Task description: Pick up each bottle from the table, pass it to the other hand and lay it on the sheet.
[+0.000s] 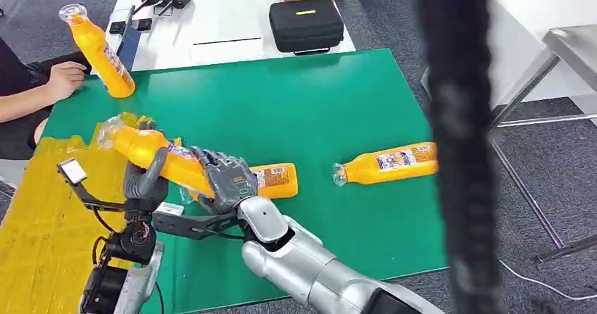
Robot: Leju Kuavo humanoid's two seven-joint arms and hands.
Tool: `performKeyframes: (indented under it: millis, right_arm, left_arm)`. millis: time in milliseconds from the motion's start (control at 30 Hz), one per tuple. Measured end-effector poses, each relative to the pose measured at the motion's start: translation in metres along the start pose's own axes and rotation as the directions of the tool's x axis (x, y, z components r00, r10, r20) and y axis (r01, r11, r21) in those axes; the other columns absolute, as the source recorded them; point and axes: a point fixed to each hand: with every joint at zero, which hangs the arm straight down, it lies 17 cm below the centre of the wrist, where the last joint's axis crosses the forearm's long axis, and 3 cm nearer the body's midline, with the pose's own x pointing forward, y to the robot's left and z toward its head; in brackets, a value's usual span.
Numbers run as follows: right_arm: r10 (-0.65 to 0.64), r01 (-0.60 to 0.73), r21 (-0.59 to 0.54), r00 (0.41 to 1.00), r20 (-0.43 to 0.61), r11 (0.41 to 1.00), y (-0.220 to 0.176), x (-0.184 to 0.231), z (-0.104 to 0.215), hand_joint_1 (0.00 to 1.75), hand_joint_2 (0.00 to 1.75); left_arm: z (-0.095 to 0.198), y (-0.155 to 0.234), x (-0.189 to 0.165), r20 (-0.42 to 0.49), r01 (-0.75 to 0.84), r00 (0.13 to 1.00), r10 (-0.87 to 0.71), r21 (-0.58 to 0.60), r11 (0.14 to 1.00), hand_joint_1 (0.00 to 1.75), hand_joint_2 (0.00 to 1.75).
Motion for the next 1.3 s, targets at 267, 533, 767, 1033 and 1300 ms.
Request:
performKeyframes:
  millis: [267, 533, 767, 1033, 1300]
  right_arm:
    - [0.03, -0.031, 0.036, 1.0, 0.008, 0.999, 0.012, 0.005, 0.003, 1.75, 1.75]
    - [0.063, -0.063, 0.038, 0.998, 0.003, 0.997, 0.009, -0.003, -0.002, 1.75, 1.75]
    - [0.079, -0.078, 0.038, 0.997, 0.001, 0.996, 0.01, -0.006, -0.002, 1.75, 1.75]
    - [0.136, -0.136, 0.023, 0.991, 0.002, 0.99, 0.004, -0.014, -0.006, 0.0, 0.0]
    - [0.172, -0.169, 0.06, 0.984, -0.047, 0.984, 0.002, -0.061, 0.0, 0.0, 0.0]
  left_arm:
    - [0.004, 0.005, 0.0, -0.001, -0.013, 1.0, 0.013, 0.01, 1.0, 1.75, 1.75]
    - [0.005, 0.0, 0.0, 0.002, -0.019, 1.0, 0.019, -0.018, 1.0, 1.75, 1.75]
    - [0.005, -0.002, 0.001, 0.004, -0.02, 1.0, 0.02, -0.023, 1.0, 1.75, 1.75]
    - [0.005, -0.007, 0.003, 0.008, -0.037, 0.999, 0.038, -0.046, 0.998, 1.75, 1.75]
    - [0.001, -0.01, 0.065, 0.259, 0.245, 0.932, -0.252, 0.057, 0.968, 1.75, 1.75]
